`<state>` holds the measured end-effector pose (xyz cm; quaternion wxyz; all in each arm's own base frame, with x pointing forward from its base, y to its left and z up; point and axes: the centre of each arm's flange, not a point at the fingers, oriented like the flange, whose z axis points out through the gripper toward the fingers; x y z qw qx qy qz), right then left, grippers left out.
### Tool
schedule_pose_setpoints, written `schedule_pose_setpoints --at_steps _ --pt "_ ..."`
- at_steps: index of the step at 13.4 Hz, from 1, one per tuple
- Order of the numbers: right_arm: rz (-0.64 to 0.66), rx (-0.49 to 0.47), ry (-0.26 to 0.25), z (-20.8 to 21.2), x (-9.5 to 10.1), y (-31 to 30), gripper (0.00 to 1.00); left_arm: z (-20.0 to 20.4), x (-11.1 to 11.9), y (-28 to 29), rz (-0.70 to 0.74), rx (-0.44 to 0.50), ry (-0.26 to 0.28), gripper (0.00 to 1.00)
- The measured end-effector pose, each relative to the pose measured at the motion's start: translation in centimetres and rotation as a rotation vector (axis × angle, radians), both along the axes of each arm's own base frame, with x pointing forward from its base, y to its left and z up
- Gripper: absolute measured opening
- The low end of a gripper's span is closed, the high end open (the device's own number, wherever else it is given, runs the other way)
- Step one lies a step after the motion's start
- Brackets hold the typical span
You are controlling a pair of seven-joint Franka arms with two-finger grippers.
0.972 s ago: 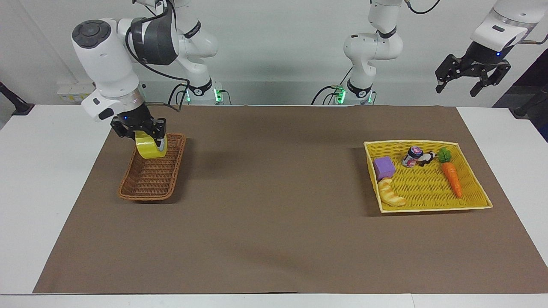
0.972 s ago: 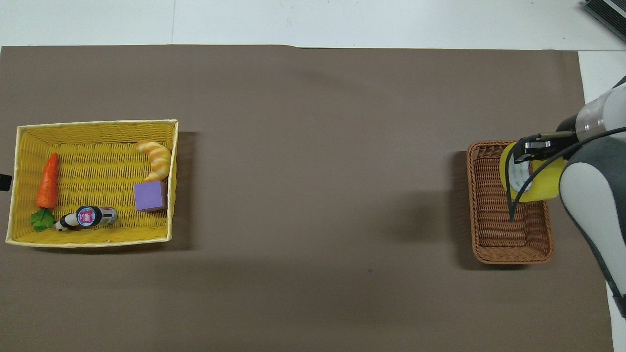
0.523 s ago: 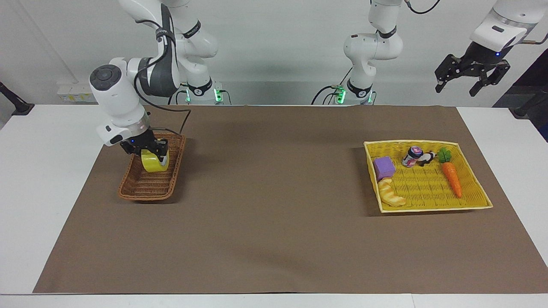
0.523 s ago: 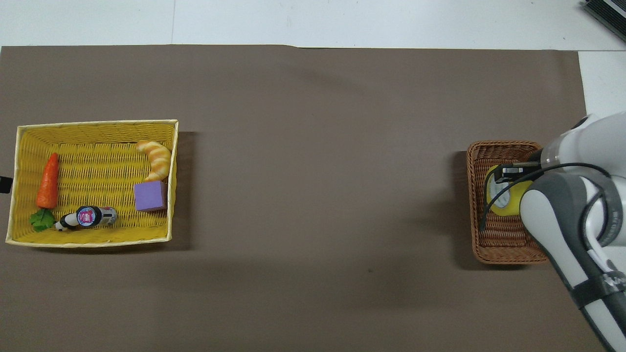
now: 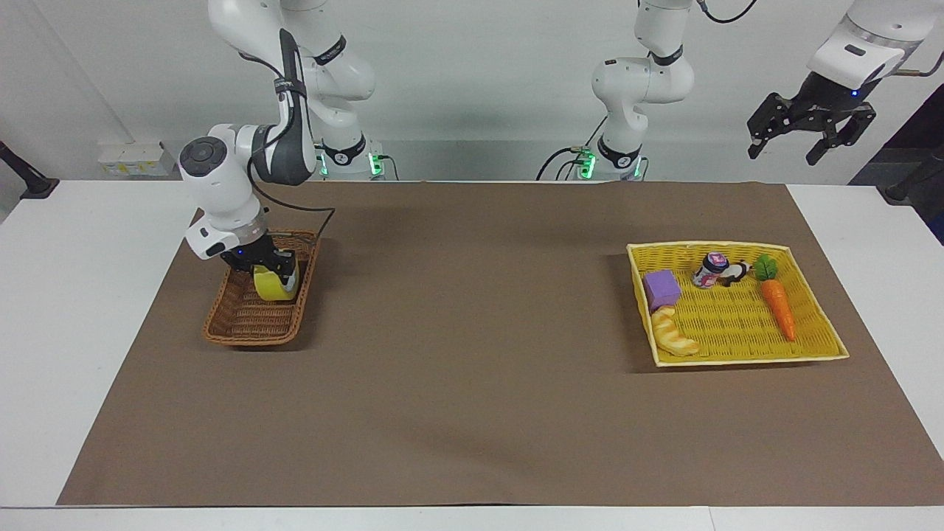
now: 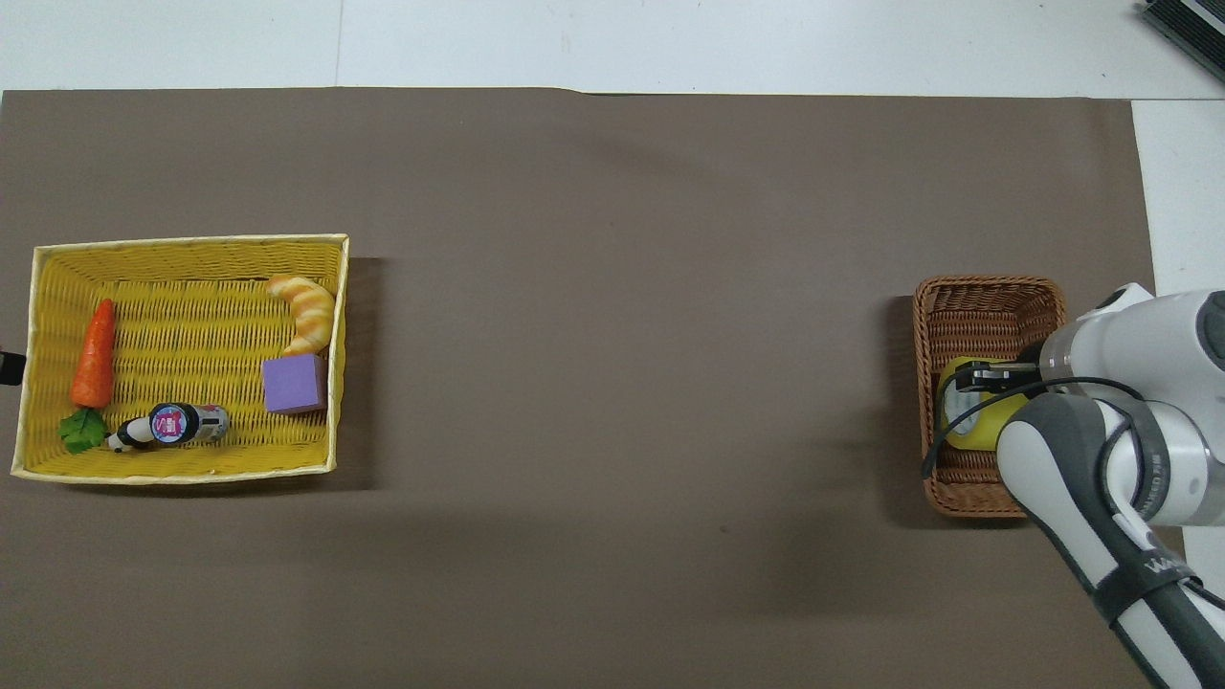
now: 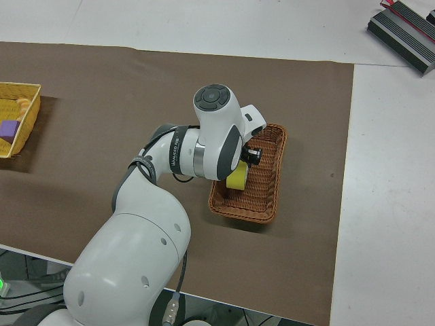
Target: Move tape to another basket
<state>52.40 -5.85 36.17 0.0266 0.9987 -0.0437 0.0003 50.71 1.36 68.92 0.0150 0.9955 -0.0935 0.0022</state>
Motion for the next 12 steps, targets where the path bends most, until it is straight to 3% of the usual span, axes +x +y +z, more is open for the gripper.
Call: schedule_pose_setpoints --at_steps 3,7,12 --pt "-0.011 -0.004 0.011 2.6 0.6 -0.5 1.0 0.0 0.0 0.0 0.0 0.0 0.001 1.0" --pt "-0.024 -0.012 0.01 10.0 2.3 -0.9 1.0 0.0 0.0 0.0 -0.001 0.0 0.001 1.0" --pt "-0.051 -0.02 -0.031 17.8 3.1 -0.1 1.0 0.0 0.0 -0.2 -0.003 0.0 0.001 1.0"
